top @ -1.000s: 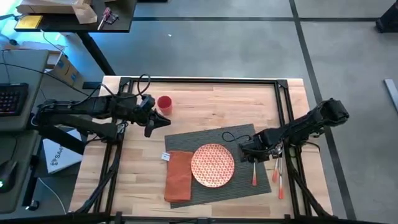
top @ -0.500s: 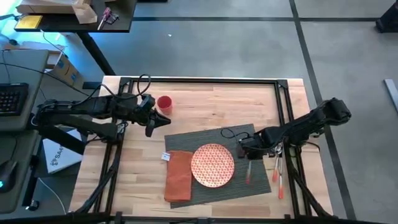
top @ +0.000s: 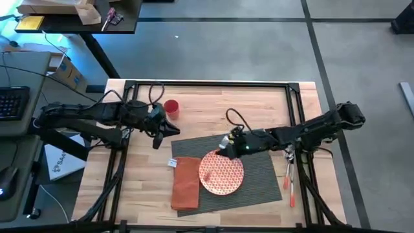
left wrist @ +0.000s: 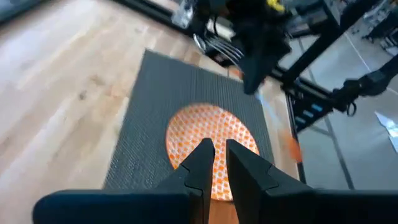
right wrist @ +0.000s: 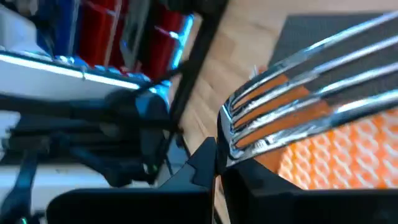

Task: Set table place
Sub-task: Put the orange fork on the orange table napkin

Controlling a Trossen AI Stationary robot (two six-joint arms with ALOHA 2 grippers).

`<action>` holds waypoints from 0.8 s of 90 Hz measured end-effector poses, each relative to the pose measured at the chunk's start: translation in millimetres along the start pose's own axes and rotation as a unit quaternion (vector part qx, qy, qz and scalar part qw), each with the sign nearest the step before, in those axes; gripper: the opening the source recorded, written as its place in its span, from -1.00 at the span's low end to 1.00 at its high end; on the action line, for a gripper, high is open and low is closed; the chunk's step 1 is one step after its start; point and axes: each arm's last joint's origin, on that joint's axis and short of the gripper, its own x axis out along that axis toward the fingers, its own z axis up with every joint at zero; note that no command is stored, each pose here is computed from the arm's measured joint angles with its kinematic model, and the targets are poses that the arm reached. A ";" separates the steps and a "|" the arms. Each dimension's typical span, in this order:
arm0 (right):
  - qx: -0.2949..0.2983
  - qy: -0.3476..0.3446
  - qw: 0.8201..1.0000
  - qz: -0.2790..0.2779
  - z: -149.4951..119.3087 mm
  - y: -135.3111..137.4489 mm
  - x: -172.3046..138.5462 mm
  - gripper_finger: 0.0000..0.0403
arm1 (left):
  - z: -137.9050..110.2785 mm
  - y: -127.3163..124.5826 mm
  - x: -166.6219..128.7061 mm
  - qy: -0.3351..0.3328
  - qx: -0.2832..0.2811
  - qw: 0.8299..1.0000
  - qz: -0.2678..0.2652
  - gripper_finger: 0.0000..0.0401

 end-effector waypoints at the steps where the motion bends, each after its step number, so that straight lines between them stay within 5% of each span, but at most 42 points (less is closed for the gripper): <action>1: 0.000 0.002 1.000 0.001 0.8 0.8 2.1 -1.00 | -0.3 -0.1 0.8 0.003 -0.001 1.000 -0.002 -0.85; 17: 0.014 0.057 0.998 0.000 7.4 22.9 51.5 -1.00 | -5.4 -0.8 2.6 0.039 -0.049 0.998 -0.021 -0.85; 46: 0.095 0.177 0.947 -0.251 12.2 17.2 137.0 -1.00 | -10.4 -0.9 -13.0 0.059 -0.081 0.994 -0.032 -0.85; 72: 0.135 0.234 0.923 -0.273 6.5 -4.7 198.0 -1.00 | -10.6 -0.8 -13.2 0.060 -0.085 0.994 -0.031 -0.85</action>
